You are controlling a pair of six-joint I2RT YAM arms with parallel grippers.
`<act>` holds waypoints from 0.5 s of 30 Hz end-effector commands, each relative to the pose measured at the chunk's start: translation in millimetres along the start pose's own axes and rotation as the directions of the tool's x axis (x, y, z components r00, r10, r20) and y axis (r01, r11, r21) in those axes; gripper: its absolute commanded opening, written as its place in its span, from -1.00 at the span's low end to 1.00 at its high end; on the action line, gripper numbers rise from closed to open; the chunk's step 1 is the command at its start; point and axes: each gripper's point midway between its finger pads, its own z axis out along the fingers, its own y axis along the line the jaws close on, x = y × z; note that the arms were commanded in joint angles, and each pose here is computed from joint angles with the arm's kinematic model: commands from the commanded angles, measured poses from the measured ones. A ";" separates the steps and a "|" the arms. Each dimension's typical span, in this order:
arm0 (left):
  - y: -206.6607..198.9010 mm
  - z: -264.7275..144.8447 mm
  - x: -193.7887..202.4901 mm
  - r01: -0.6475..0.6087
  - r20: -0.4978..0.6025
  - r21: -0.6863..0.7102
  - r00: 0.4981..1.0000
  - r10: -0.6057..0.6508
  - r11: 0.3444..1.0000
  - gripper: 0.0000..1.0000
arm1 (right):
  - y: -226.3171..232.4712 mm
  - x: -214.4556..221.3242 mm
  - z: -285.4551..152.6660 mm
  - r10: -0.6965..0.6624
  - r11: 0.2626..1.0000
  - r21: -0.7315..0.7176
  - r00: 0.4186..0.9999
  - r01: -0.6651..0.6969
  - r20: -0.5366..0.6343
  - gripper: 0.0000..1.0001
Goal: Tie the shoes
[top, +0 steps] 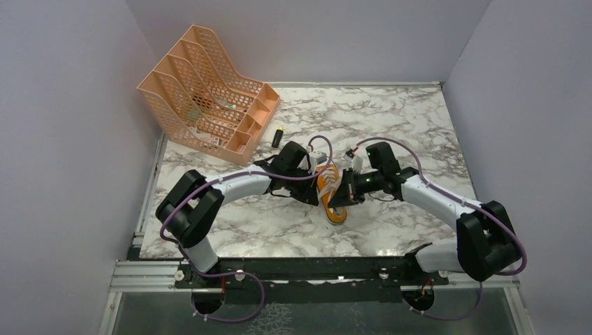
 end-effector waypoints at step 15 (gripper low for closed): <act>0.4 -1.0 -4.1 -0.013 0.001 0.017 1.000 0.013 1.000 -1.00 | 4.3 -49.4 -5.1 -0.087 0.985 0.156 0.995 0.079 0.045 0.15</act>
